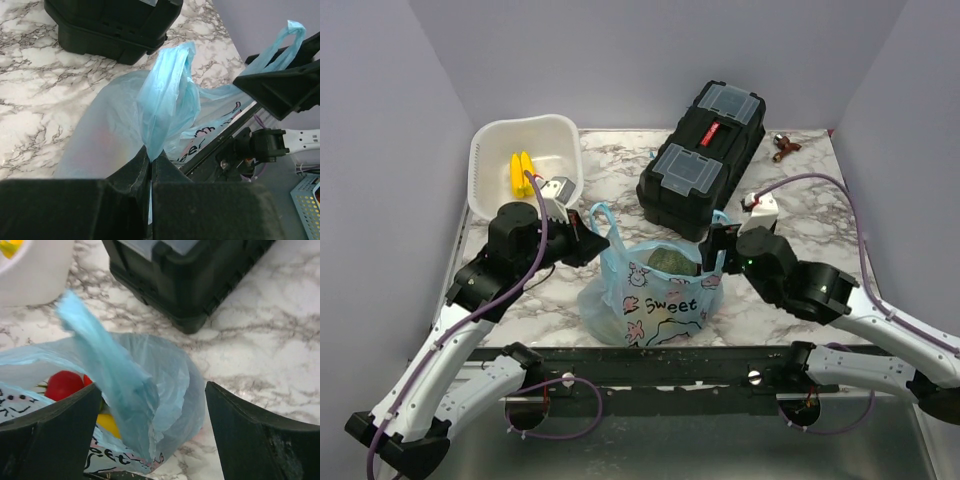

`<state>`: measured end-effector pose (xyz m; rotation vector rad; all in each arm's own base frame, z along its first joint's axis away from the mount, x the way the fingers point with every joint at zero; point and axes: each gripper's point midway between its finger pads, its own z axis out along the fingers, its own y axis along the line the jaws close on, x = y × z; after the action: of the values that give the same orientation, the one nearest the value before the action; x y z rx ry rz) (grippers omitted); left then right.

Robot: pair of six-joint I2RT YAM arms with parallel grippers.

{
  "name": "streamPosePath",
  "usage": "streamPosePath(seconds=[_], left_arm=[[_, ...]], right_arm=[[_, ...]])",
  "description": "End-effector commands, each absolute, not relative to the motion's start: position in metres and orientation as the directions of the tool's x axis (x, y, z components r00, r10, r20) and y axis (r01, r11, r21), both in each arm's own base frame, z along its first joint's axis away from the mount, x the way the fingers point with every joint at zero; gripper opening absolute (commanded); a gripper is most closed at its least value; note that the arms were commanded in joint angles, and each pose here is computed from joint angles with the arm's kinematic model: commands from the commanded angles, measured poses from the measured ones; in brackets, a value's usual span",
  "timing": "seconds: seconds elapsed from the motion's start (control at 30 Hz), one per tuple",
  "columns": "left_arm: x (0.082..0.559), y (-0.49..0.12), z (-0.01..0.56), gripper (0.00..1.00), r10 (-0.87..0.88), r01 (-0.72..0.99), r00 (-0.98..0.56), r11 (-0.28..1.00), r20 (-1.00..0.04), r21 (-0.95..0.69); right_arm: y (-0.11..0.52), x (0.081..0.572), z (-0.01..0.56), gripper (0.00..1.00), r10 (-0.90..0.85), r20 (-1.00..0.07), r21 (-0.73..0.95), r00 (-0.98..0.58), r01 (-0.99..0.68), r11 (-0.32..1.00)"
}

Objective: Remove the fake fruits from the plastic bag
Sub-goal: Adjust the plastic bag at the center of the board.

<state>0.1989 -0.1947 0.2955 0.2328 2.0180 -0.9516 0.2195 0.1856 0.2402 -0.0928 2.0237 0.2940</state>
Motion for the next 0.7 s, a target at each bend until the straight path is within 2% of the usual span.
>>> streamPosePath(seconds=[0.0, 0.03, 0.2, 0.33, 0.47, 0.67], left_arm=[[0.201, -0.196, 0.318, 0.00, -0.188, 0.522, -0.565, 0.673, -0.804, -0.524], [0.203, -0.195, 0.321, 0.00, -0.185, 0.525, -0.555, 0.679, -0.811, -0.514], [0.212, -0.195, 0.335, 0.00, -0.157, 0.537, -0.530, 0.699, -0.833, -0.472], [0.210, -0.197, 0.326, 0.00, -0.147, 0.536, -0.547, 0.695, -0.824, -0.480], [0.208, -0.196, 0.314, 0.00, -0.150, 0.523, -0.566, 0.695, -0.811, -0.493], [0.206, -0.192, 0.306, 0.00, -0.141, 0.509, -0.570, 0.712, -0.809, -0.484]], right_arm=[[0.188, 0.222, 0.291, 0.96, -0.019, -0.926, 0.100, -0.377, -0.295, 0.950], [0.190, 0.223, 0.300, 1.00, -0.046, -0.933, 0.075, -0.357, -0.319, 0.945], [0.222, 0.222, 0.327, 1.00, -0.222, -0.929, -0.042, -0.296, -0.513, 0.858], [0.252, 0.218, 0.317, 1.00, -0.409, -0.869, -0.134, -0.277, -0.665, 0.735], [0.264, 0.229, 0.296, 1.00, -0.573, -0.771, -0.240, -0.279, -0.706, 0.667], [0.268, 0.253, 0.253, 1.00, -0.726, -0.622, -0.382, -0.294, -0.694, 0.610]])
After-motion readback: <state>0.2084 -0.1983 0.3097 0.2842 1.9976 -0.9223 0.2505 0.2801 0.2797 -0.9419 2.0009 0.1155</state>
